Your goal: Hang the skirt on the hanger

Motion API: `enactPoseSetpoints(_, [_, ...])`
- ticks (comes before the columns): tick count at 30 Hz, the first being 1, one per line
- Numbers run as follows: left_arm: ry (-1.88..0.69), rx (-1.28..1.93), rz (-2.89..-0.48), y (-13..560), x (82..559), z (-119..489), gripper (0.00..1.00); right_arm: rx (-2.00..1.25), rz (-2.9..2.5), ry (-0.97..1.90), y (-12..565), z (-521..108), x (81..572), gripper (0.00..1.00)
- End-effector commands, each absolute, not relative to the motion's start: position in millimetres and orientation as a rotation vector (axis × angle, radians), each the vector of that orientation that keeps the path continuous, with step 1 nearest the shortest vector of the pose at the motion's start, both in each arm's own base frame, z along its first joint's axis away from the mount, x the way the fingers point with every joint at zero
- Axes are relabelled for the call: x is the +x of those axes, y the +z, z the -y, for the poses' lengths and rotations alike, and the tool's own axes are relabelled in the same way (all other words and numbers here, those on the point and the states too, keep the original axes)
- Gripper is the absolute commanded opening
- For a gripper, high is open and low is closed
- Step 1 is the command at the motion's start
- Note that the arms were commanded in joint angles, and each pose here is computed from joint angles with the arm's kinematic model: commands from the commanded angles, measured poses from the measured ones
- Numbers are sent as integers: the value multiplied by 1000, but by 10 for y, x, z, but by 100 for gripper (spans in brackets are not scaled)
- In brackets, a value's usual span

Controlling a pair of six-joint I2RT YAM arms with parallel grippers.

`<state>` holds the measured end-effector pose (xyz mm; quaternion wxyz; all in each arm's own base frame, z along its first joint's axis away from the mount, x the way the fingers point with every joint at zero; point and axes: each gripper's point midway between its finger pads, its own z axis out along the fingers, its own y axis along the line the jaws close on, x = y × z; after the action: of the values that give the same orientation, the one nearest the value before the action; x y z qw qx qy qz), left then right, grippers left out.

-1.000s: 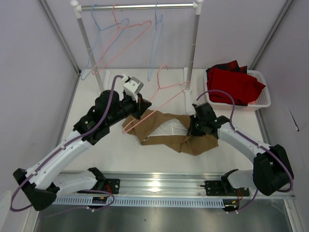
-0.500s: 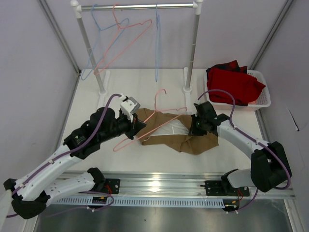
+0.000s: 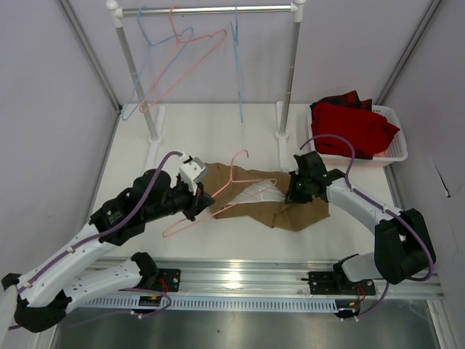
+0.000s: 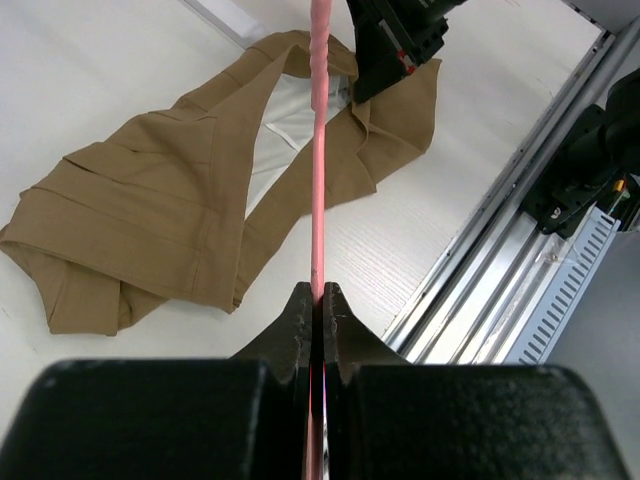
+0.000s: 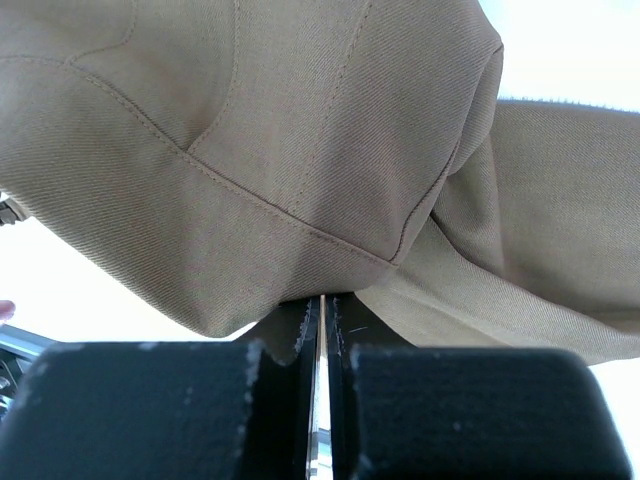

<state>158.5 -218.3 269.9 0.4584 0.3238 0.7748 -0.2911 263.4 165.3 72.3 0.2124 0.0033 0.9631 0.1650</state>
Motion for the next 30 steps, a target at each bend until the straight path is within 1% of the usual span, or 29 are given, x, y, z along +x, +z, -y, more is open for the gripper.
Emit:
enactPoseSetpoints(1, [-734,852,-1921,2599,1519,2219,0,32,-2624,481,886,-1691,2795,0])
enactPoseSetpoints(10, [-740,865,-1922,2508,1601,2382,0,45,-2616,498,922,-1696,2809,0])
enactPoseSetpoints(11, [-732,870,-1940,2442,1627,2411,0,52,-2617,496,920,-1689,2810,0])
enactPoseSetpoints(21, [-698,784,-1897,2483,1914,2583,0,68,-2607,469,944,-1634,2759,0])
enactPoseSetpoints(23, [-697,779,-1892,2498,1933,2598,0,69,-2601,446,949,-1619,2748,2])
enactPoseSetpoints(26, [-704,780,-1886,2515,1943,2623,0,69,-2587,404,976,-1589,2726,9])
enactPoseSetpoints(30, [-701,787,-1886,2510,1949,2632,0,60,-2550,352,1065,-1572,2721,20])
